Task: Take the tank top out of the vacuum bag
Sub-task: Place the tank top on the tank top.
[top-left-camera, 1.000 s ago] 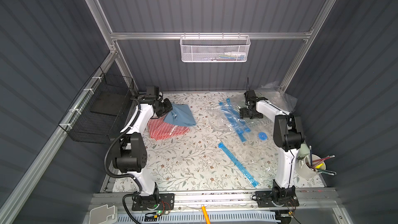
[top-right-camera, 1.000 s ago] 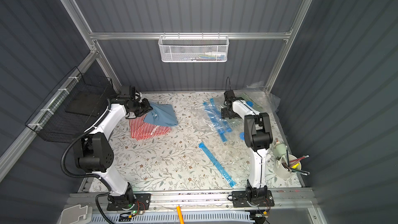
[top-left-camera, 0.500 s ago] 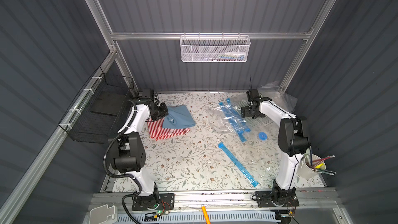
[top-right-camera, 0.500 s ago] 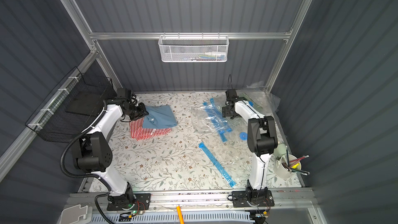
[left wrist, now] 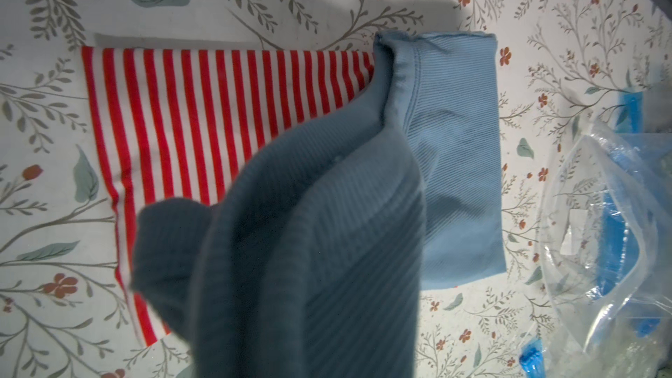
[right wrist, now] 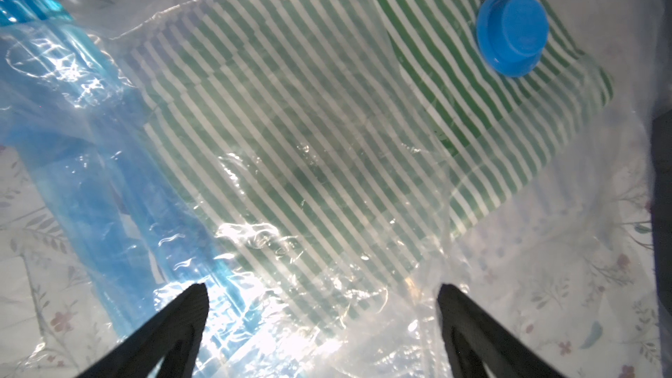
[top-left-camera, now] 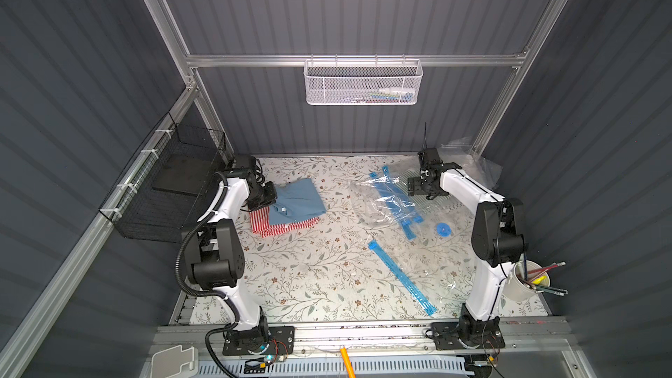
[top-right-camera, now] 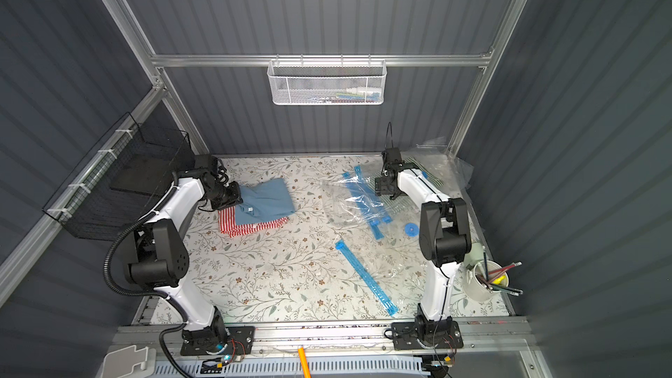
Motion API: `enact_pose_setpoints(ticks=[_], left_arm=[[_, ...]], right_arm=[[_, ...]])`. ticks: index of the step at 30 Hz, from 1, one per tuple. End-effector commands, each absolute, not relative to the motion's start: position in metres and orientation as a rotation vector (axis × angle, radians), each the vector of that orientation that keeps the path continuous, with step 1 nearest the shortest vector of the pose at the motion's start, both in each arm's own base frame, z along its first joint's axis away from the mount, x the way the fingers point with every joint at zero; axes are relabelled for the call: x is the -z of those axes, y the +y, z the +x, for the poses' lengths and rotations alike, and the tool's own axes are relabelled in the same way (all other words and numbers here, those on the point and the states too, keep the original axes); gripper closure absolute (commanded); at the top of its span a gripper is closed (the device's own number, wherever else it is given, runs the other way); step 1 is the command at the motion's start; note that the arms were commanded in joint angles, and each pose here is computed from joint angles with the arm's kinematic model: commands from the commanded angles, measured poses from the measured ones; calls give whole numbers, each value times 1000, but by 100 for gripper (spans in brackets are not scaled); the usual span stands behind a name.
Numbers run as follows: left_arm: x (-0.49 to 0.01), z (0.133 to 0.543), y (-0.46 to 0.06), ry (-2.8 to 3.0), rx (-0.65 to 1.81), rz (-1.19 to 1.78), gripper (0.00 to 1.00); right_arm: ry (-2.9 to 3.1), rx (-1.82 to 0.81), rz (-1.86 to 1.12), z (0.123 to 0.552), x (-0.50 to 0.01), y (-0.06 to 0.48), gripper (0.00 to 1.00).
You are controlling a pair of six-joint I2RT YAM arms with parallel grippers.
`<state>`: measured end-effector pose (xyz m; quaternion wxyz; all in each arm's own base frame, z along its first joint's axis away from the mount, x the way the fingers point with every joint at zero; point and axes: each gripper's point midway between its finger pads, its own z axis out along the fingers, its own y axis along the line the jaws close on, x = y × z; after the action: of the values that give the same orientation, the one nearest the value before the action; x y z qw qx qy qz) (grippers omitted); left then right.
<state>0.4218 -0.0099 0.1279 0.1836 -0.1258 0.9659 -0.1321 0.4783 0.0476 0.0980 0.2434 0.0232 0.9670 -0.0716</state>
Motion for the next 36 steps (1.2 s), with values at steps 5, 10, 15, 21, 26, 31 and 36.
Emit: enact_pose_setpoints(ticks=[5, 10, 15, 21, 26, 31, 36], left_arm=[[-137, 416, 21, 2714, 222, -374, 100], [-109, 411, 35, 2781, 147, -440, 99], [-99, 404, 54, 2824, 4, -504, 20], [-135, 404, 61, 2722, -57, -505, 3], [-154, 404, 56, 2697, -238, -434, 0], [-186, 410, 29, 2634, -343, -307, 0], [-201, 419, -19, 2569, -86, -255, 0]], right_arm=[[2655, 189, 53, 476, -93, 49, 1], [2659, 184, 52, 476, -92, 50, 1], [2659, 167, 50, 475, -91, 51, 1], [2654, 153, 52, 474, -93, 53, 1], [2637, 157, 53, 471, -99, 52, 1], [2643, 192, 57, 458, -103, 46, 1], [2635, 160, 93, 445, -108, 44, 1]])
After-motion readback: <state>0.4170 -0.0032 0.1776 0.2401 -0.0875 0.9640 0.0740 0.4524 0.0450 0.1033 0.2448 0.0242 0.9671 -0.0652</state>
